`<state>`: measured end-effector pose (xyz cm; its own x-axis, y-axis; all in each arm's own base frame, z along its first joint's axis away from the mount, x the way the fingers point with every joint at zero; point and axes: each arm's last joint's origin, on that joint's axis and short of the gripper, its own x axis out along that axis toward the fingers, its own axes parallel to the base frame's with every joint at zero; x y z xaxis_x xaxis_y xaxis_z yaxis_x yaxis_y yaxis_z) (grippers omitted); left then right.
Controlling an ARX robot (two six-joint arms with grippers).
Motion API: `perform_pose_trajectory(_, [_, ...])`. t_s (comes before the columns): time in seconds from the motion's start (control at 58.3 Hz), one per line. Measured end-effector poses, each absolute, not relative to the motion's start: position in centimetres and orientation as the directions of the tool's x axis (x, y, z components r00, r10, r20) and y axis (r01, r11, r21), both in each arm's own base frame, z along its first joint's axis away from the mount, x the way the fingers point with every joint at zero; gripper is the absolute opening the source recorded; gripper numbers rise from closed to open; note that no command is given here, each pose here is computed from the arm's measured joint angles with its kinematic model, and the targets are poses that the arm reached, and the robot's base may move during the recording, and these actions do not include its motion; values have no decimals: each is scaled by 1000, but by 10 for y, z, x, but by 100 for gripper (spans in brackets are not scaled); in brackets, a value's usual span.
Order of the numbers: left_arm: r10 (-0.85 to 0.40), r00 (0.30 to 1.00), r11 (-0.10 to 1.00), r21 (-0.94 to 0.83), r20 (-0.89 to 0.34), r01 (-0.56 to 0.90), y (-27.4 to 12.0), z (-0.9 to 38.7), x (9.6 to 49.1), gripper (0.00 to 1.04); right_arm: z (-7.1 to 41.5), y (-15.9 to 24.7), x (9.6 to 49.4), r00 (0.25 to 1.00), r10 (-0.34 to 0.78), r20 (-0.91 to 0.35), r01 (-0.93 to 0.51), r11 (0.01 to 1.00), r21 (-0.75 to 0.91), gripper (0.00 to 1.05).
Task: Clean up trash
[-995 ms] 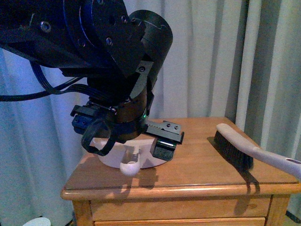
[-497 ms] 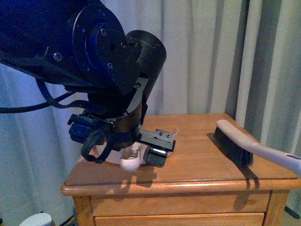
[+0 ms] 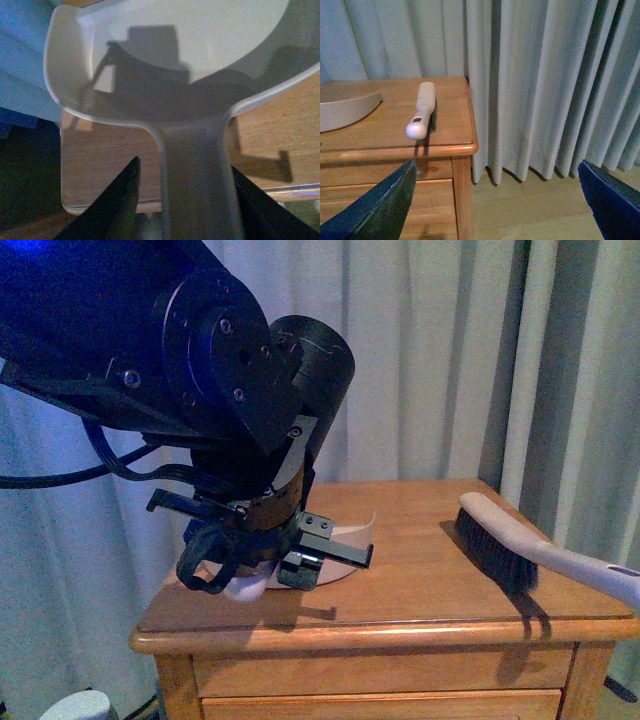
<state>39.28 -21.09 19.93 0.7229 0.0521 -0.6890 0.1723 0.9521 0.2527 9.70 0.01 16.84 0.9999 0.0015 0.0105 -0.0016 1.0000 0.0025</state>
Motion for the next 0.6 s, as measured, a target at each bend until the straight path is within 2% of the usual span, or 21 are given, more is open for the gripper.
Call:
perform_pose_trajectory(0.034, [52, 723, 952, 253, -689, 173, -211, 199, 393, 30, 168, 0, 97, 1000, 2, 11, -2, 1000, 2, 97])
perform_pose_trajectory(0.069, [51, 723, 952, 252, -689, 173, -211, 199, 393, 29, 168, 0, 97, 1000, 2, 11, -2, 1000, 2, 97])
perform_pose_trajectory(0.377, [8, 745, 960, 212, -667, 180, -207, 206, 391, 29, 168, 0, 97, 1000, 2, 11, -2, 1000, 2, 97])
perform_pose_trajectory(0.446, [-23, 779, 968, 181, -627, 175, -204, 215, 389, 29, 168, 0, 97, 1000, 2, 11, -2, 1000, 2, 97])
perform_pose_trajectory(0.6, [-100, 886, 982, 101, -452, 162, -191, 257, 379, 29, 168, 0, 97, 1000, 2, 11, -2, 1000, 2, 97])
